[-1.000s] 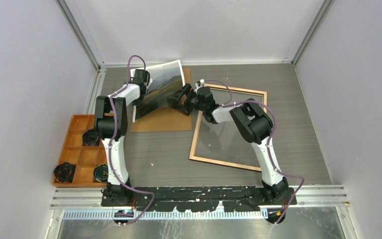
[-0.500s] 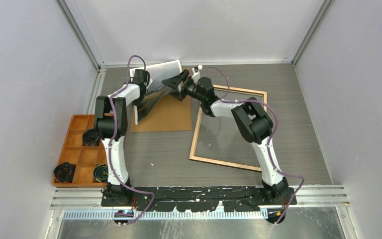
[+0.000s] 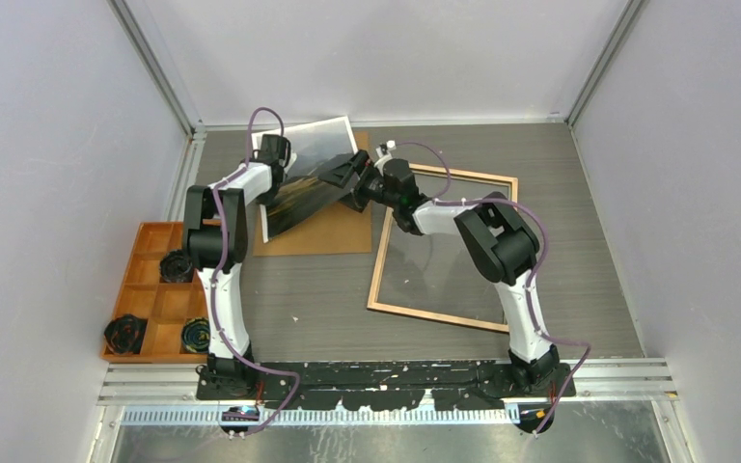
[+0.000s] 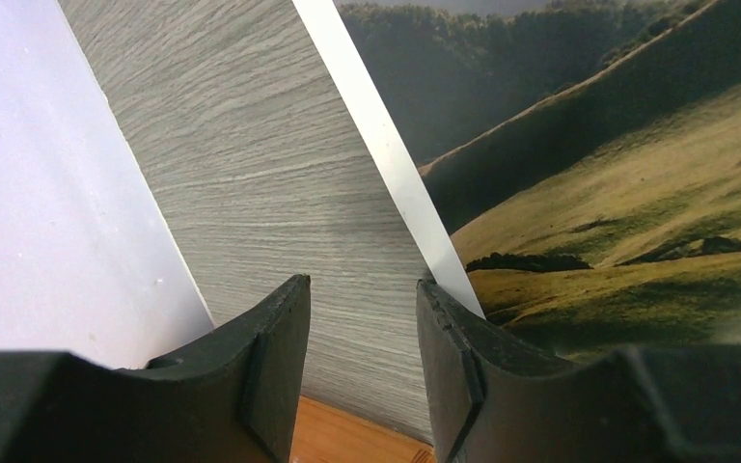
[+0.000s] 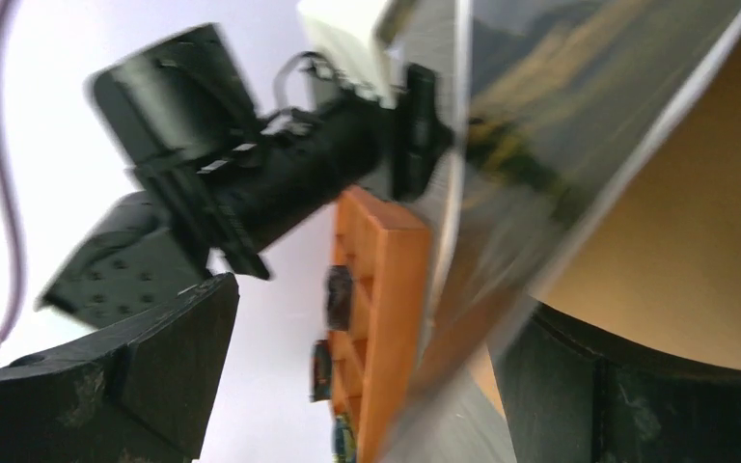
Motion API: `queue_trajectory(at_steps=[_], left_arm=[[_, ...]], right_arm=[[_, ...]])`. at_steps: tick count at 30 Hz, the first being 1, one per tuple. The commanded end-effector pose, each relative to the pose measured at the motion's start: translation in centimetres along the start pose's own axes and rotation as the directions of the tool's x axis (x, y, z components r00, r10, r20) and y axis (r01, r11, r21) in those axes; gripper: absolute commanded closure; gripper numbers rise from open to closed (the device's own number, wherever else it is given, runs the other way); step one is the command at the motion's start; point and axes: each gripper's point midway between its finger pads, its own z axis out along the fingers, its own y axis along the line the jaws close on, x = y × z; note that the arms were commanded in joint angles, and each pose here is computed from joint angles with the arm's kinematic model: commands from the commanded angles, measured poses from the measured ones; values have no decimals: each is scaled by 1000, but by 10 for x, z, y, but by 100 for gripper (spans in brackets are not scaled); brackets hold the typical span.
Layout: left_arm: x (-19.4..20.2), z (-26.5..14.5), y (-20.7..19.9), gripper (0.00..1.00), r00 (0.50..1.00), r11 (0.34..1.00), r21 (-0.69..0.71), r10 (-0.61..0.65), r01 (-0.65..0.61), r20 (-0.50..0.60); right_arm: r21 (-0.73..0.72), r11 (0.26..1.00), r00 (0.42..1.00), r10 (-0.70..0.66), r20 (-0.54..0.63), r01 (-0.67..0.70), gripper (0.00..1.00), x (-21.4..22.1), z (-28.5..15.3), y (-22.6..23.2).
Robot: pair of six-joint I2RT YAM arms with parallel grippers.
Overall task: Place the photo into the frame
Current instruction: Pick up the photo at the center of the board.
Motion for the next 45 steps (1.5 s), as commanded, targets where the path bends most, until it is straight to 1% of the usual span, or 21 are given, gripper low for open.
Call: queue_trajectory(at_steps=[1,6,11,14,17,19,20,21,22,23,24,28,29,32,33,34,36,39,42,44,45], left_arm=[[19,5,-26,53,999,995,101,31,-27,-40],[18,4,-26,53,999,994,105,22,-18,-39],[17,2,-25,53,999,995,102,26,-22,-39],[17,2,-24,53,999,994,103,27,-23,-38],[17,1,-25,52,999,993,110,33,-28,-42],[18,0,-23,51,998,994,105,39,-34,-44],[17,-2,-20,49,998,994,102,37,-33,-43],[17,-4,-17,46,999,995,100,31,-26,-45],[15,-7,-13,44,999,995,101,18,-13,-42],[14,-10,-9,41,999,994,110,-1,6,-43],[13,-15,-5,39,999,992,122,-23,28,-42],[6,-37,19,31,993,981,155,-116,119,-28],[5,-43,25,29,990,977,160,-136,138,-24],[4,-62,43,22,984,968,174,-180,179,-12],[3,-68,49,10,981,966,172,-194,191,-3],[5,-73,52,2,979,964,176,-203,200,-2],[6,-83,58,0,975,958,183,-224,219,5],[5,-97,59,0,968,949,207,-248,239,21],[7,-105,54,0,964,936,242,-266,254,18],[8,-108,49,0,961,929,264,-274,261,16],[9,-109,47,0,961,926,272,-275,261,14]], right_arm=[[128,981,987,-153,54,145,3,-9,-19,15],[254,953,980,-186,67,163,14,-9,-28,-5],[371,912,975,-214,63,176,35,-10,-29,-24],[403,898,977,-208,37,176,39,-7,-26,-35],[455,874,979,-204,24,171,46,-5,-28,-53],[473,864,976,-214,32,174,54,-6,-31,-57],[479,859,974,-223,35,180,59,-8,-32,-57],[482,854,971,-238,33,193,67,-10,-34,-55],[486,851,967,-251,39,201,70,-12,-35,-52],[487,845,960,-276,41,222,78,-15,-37,-49],[486,841,954,-295,47,236,82,-18,-39,-45],[499,819,929,-363,68,283,97,-30,-46,-32],[502,814,925,-373,65,293,99,-32,-47,-29],[487,805,907,-417,57,339,99,-36,-55,-5],[480,800,899,-435,51,360,99,-37,-59,2],[465,797,888,-458,50,385,99,-39,-67,20],[437,775,851,-524,39,457,99,-42,-85,54],[454,699,788,-616,-10,553,99,-43,-131,92],[508,574,701,-708,-87,642,99,-44,-197,122],[559,490,652,-748,-125,669,99,-45,-250,138],[595,454,632,-765,-122,663,99,-47,-280,149]])
